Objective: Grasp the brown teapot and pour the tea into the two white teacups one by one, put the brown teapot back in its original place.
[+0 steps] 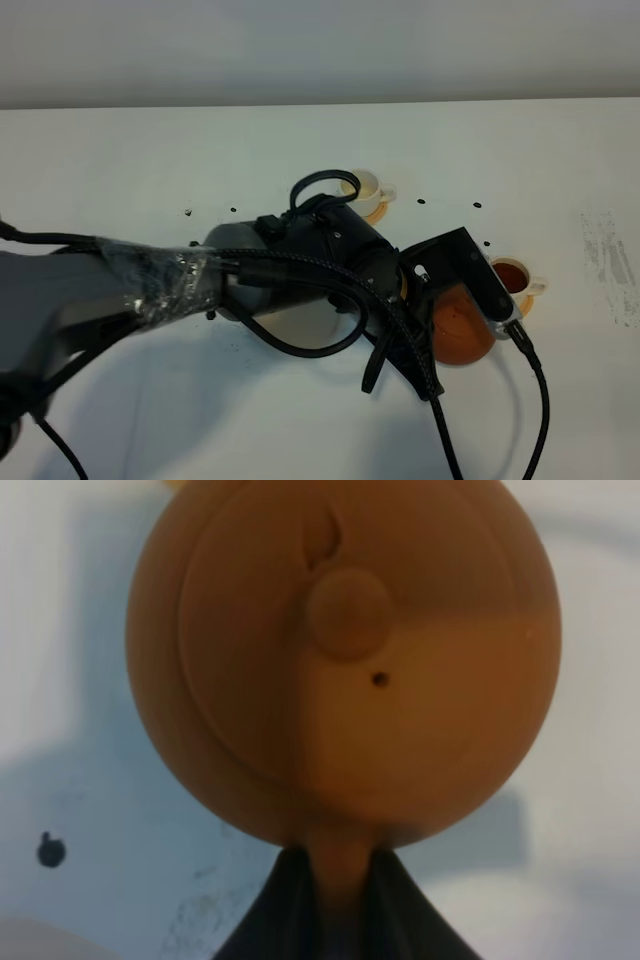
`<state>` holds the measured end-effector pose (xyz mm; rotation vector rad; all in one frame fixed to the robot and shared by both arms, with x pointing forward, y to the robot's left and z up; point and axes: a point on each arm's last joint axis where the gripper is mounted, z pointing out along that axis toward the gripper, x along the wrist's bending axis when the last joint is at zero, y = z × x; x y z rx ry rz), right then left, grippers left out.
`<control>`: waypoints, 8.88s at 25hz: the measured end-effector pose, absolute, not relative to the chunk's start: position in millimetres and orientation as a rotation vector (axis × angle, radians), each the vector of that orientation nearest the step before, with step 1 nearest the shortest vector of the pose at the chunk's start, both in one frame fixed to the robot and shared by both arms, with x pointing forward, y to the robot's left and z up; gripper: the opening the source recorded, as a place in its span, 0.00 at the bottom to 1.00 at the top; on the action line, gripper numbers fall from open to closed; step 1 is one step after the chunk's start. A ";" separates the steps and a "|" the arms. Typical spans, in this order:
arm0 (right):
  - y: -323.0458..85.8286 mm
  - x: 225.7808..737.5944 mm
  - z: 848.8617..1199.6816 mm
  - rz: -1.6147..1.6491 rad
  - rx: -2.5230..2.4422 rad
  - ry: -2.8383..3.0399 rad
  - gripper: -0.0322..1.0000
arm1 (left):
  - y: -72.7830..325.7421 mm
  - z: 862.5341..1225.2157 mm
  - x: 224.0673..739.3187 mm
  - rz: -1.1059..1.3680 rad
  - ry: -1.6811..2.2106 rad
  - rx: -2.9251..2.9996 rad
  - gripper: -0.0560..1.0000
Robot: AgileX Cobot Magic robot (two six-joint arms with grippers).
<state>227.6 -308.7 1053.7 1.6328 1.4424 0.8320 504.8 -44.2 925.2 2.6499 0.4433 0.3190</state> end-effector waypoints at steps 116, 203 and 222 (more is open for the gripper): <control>-308.7 227.6 1053.7 0.832 1.633 1.442 0.52 | 84.4 938.1 668.0 1.155 -0.197 2.723 0.15; -308.7 227.6 1053.8 0.833 1.632 1.442 0.52 | 60.8 946.5 678.8 1.506 -1.055 2.570 0.15; -308.7 227.6 1053.8 0.833 1.632 1.442 0.52 | 60.4 947.0 679.0 1.525 -1.121 2.556 0.15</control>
